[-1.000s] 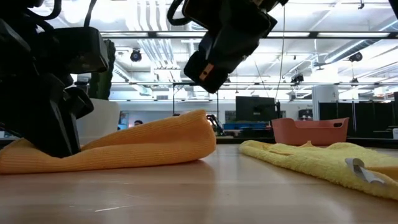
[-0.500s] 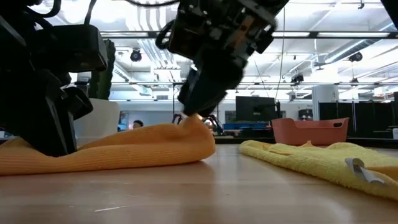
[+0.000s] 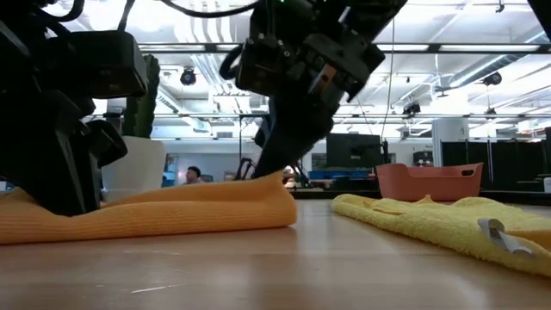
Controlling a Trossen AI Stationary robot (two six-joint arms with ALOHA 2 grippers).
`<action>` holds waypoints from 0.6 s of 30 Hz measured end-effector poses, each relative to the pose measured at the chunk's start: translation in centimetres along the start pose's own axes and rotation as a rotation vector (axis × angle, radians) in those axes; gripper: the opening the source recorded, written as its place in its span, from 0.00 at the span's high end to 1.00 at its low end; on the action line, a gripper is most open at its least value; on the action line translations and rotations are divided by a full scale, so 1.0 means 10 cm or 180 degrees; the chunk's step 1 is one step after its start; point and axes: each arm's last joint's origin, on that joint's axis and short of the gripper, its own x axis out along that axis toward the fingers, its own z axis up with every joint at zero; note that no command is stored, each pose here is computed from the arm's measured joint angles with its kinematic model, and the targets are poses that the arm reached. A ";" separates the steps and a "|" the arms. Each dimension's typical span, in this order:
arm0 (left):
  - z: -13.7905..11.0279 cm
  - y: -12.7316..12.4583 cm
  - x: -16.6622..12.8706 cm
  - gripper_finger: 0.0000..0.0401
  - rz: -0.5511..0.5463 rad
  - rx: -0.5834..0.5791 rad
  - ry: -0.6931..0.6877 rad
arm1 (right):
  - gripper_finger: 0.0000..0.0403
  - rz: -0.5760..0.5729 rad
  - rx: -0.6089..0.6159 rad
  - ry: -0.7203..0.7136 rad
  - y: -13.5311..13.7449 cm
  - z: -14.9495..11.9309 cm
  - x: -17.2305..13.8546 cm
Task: Roll microfiber towels into tight, uniform cylinder then place into a basket
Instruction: Roll the orange towel
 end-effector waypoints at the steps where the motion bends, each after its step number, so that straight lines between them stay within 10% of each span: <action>1: 0.00 0.00 0.00 0.80 0.0000 0.0000 0.0000 | 0.98 -0.0001 0.0008 0.0025 0.00 -0.03 0.01; 18: 0.01 -0.01 -0.03 0.80 -0.0049 -0.0007 -0.0017 | 0.98 -0.1027 0.0134 -0.0413 0.03 0.19 -0.51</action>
